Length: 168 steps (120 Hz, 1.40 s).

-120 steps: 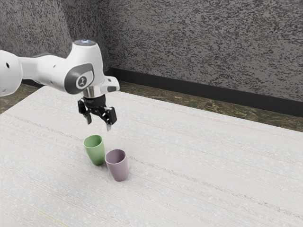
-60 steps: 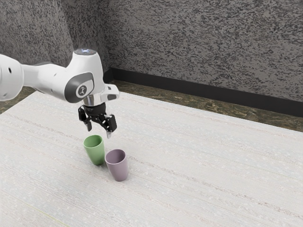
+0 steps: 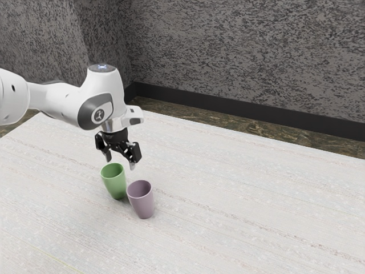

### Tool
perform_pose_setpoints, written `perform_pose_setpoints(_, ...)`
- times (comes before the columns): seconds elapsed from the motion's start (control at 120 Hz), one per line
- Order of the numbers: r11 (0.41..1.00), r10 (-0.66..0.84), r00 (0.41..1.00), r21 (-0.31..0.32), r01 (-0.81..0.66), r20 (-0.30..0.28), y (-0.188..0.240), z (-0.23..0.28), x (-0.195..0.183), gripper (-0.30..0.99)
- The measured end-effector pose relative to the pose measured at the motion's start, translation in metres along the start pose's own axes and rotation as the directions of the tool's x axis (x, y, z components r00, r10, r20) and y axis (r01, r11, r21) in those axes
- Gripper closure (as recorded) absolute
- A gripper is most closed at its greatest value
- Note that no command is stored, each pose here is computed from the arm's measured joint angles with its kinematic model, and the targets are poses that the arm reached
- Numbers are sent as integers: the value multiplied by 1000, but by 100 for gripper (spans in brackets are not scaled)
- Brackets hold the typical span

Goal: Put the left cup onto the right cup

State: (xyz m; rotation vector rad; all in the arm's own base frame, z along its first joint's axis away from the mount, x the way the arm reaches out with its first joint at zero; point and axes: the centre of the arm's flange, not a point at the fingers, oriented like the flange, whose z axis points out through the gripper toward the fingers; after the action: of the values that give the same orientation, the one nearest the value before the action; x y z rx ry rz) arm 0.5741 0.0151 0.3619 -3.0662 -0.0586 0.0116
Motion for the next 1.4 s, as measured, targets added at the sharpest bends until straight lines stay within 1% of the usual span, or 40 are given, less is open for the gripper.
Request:
perform_pose_setpoints(0.667,1000,-18,1000,-6,18,-1,2,25,-1,0)
perform_pose_setpoints(1.4,1000,-25,1000,-10,25,-5,2,37,2,5)
